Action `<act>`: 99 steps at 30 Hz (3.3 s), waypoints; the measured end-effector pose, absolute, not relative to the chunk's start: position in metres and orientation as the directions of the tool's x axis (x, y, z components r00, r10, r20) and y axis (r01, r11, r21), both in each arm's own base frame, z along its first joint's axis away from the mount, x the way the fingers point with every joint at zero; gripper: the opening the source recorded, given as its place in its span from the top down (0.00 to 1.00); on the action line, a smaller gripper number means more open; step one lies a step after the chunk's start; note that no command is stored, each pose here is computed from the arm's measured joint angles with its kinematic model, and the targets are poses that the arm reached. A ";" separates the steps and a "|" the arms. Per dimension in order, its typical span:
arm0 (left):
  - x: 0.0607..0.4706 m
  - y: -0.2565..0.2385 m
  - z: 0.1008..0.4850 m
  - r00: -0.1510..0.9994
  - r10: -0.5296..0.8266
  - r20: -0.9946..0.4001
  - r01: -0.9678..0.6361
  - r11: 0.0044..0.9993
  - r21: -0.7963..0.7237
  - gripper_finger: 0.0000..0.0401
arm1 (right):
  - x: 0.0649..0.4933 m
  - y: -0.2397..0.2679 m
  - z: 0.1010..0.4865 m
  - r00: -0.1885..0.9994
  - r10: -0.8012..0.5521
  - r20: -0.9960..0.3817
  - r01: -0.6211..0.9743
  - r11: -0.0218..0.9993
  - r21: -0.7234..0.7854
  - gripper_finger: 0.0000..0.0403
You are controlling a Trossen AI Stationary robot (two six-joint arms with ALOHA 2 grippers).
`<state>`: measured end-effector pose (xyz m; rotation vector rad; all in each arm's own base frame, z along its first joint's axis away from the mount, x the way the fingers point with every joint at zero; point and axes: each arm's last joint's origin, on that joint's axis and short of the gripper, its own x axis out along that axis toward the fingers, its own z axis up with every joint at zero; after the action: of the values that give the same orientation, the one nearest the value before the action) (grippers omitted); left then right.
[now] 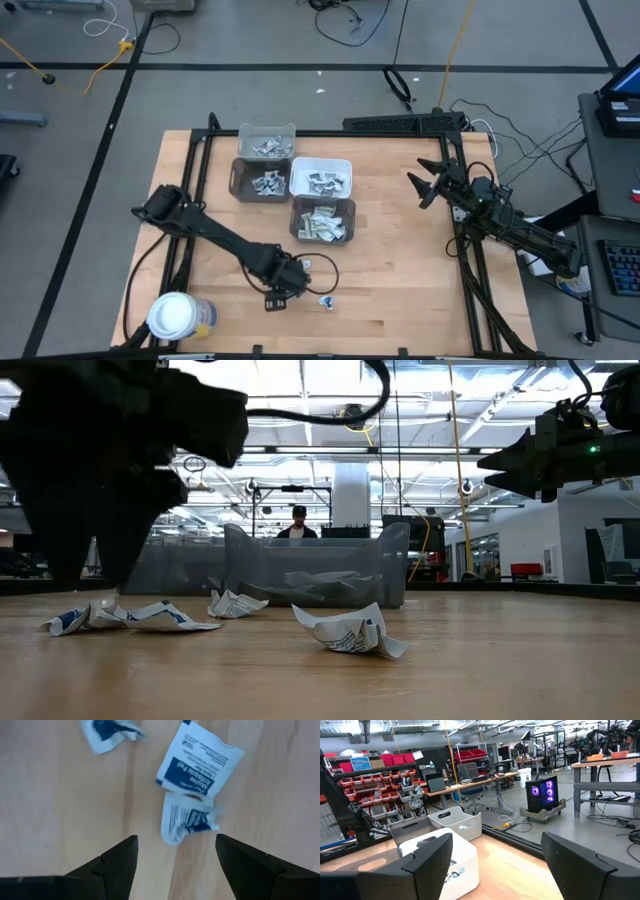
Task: Pick & Place First Aid Supplies
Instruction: Put the blue alcohol pad into the left black bin
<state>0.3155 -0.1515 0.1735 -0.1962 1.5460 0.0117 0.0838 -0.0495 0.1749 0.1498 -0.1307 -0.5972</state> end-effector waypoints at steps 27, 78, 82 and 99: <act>0.321 -0.162 0.139 -0.017 -0.052 -0.998 -0.031 0.998 -0.052 0.97 | 0.084 -0.049 0.175 0.819 -0.568 0.079 0.549 0.817 0.178 0.26; 0.245 0.105 0.281 0.133 -0.082 -0.988 -0.692 0.706 -0.152 1.00 | 0.084 -0.049 0.175 0.819 -0.568 0.080 0.549 0.817 0.178 0.26; 0.228 0.139 0.281 0.142 -0.062 -0.988 -0.791 0.593 -0.151 1.00 | 0.084 -0.049 0.175 0.819 -0.568 0.079 0.549 0.817 0.178 0.26; 0.224 0.171 0.227 0.064 -0.026 -0.998 -0.880 0.470 -0.069 1.00 | 0.084 -0.049 0.175 0.819 -0.568 0.079 0.549 0.817 0.178 0.26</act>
<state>0.2235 0.1710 0.2269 -0.8808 1.3593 0.7902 0.0838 -0.0495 0.1749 0.1497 -0.1309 -0.5969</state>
